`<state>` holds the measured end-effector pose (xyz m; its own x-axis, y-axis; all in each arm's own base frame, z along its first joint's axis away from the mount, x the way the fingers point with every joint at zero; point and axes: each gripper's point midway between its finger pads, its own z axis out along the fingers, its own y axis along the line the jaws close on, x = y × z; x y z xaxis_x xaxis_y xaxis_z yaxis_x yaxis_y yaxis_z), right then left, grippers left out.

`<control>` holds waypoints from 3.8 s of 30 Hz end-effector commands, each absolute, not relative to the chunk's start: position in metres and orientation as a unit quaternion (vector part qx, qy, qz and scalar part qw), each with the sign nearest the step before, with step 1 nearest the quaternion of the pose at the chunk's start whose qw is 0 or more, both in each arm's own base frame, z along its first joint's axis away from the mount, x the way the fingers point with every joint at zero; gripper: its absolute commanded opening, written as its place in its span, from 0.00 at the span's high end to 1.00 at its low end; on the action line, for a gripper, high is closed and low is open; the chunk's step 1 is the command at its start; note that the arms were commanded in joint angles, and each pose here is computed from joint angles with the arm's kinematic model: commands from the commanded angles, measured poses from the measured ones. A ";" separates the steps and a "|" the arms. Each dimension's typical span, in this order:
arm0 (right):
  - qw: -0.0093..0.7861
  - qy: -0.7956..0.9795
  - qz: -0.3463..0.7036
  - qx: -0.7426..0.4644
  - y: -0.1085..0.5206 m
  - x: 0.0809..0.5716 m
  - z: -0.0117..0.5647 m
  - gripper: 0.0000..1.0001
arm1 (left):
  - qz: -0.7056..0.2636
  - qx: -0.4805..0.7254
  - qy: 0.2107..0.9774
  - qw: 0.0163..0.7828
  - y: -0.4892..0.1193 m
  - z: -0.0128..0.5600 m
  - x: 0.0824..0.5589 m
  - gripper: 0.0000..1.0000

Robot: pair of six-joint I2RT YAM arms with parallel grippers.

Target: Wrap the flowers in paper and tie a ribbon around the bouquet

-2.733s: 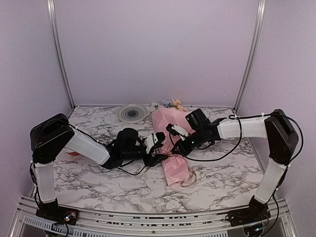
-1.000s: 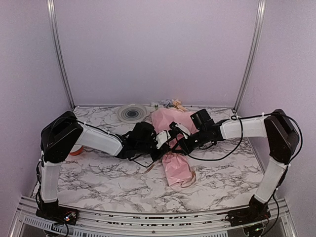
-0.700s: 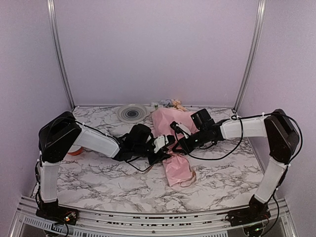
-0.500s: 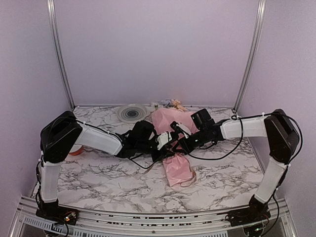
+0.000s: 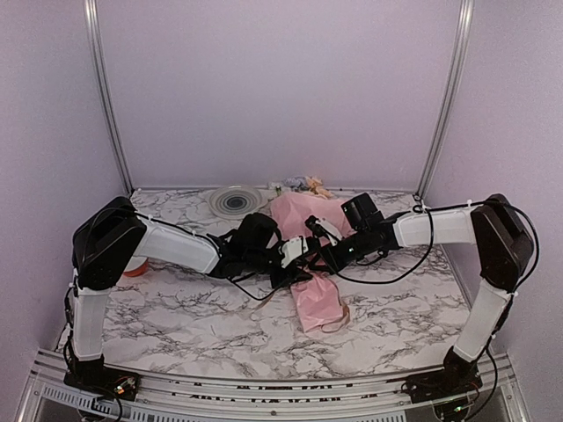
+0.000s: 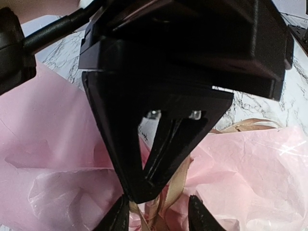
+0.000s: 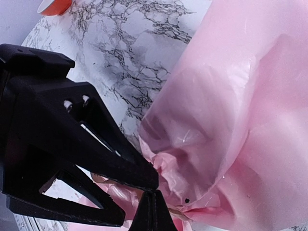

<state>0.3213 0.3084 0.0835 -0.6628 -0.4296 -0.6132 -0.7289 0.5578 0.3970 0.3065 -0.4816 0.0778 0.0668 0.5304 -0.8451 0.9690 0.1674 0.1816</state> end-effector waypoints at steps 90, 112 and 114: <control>0.216 0.909 0.296 -0.197 0.228 0.312 0.076 0.60 | -0.212 0.536 0.683 0.448 -0.484 0.077 0.318 0.83; 0.205 0.903 0.319 -0.202 0.238 0.318 0.044 0.96 | -0.223 0.536 0.683 0.443 -0.485 0.076 0.315 0.83; 0.207 0.900 0.324 -0.205 0.240 0.317 0.048 1.00 | -0.223 0.536 0.683 0.443 -0.484 0.077 0.314 0.83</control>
